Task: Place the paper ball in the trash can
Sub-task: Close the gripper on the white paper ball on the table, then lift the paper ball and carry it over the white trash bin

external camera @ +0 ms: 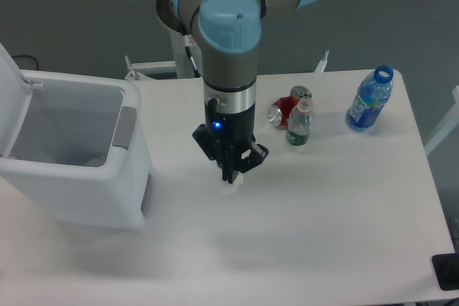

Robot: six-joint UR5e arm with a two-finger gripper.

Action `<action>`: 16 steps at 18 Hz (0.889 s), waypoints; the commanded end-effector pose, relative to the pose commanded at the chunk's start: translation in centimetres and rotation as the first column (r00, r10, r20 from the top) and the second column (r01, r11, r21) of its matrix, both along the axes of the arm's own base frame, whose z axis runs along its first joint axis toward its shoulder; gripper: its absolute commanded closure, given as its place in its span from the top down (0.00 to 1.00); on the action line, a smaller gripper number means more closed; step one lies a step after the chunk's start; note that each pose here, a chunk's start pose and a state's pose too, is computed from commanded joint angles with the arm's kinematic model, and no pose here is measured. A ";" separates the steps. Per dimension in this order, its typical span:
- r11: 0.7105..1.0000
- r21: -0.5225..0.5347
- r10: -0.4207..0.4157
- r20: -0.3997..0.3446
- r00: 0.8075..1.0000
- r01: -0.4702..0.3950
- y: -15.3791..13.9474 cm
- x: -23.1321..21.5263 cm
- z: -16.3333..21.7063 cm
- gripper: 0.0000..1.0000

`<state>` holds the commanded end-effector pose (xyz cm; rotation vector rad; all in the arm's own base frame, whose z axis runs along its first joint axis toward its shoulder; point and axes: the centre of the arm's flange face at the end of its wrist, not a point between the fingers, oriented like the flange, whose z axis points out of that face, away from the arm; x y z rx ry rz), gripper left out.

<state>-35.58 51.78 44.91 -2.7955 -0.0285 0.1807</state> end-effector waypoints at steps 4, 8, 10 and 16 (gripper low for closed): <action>0.995 0.053 0.089 0.020 0.996 -0.090 -0.3 1.0 2.5 0.00; 0.962 0.157 0.205 0.131 0.970 -0.224 -0.6 3.0 5.7 0.00; 0.942 0.198 0.241 0.161 0.957 -0.270 -1.3 4.5 7.9 0.00; 0.918 0.279 0.226 0.216 0.950 -0.282 -3.7 9.6 11.7 0.00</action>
